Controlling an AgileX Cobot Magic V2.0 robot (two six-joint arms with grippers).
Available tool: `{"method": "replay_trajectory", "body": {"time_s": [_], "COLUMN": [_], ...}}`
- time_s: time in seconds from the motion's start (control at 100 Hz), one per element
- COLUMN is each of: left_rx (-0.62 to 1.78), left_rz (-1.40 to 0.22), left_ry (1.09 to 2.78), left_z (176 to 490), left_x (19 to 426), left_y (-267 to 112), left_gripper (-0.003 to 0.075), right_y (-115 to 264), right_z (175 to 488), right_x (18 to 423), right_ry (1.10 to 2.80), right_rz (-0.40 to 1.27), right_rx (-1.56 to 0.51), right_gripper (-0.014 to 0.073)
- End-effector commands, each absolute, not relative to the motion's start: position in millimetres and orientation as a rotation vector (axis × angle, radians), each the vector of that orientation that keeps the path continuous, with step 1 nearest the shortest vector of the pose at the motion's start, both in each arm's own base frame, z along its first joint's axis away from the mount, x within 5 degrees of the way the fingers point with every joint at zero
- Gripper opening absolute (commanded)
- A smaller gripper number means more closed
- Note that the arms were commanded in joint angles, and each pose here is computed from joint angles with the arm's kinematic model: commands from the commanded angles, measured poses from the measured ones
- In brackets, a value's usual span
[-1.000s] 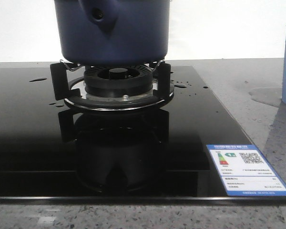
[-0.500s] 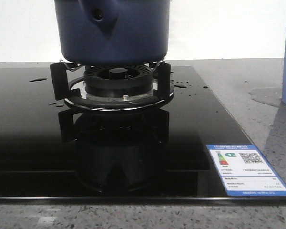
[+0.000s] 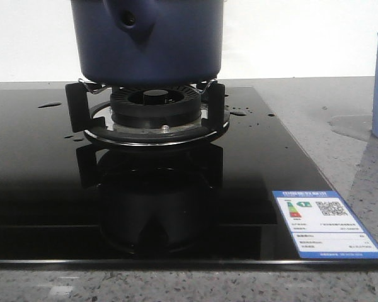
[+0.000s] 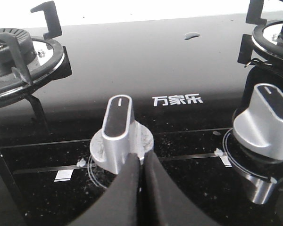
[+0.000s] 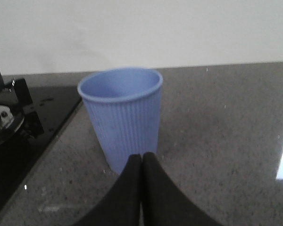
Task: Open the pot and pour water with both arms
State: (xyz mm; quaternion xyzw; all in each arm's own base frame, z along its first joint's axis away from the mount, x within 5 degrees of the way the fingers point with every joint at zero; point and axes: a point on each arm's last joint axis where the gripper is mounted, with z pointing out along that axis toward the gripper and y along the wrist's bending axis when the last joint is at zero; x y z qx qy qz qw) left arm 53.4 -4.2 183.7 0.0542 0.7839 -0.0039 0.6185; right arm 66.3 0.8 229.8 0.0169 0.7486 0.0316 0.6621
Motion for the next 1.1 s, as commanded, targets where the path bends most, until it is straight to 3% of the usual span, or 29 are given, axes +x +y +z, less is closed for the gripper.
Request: {"method": "replay_trajectory", "body": {"time_s": [0.0, 0.16, 0.38, 1.09], "left_rx": [0.102, 0.102, 0.102, 0.102], "left_rz": [-0.022, -0.022, -0.022, -0.022], "left_ry": [1.766, 1.766, 1.766, 1.766], "left_z": [178.0, 178.0, 178.0, 178.0], "left_x": [53.7, 53.7, 53.7, 53.7], "left_y": [-4.1, -4.1, -4.1, -4.1], "left_gripper": [-0.0019, -0.0019, -0.0019, -0.0019], "right_y": [1.5, 0.8, -2.8, -2.8], "right_z": [225.3, 190.0, 175.6, 176.0], "right_x": [64.3, 59.3, 53.7, 53.8], "right_ry": [1.611, 1.652, 1.789, 1.785], "right_rz": [0.083, 0.075, 0.039, 0.008], "right_rx": [0.036, 0.040, 0.071, 0.032], "right_gripper": [-0.0074, -0.0074, -0.0074, -0.0074]}}
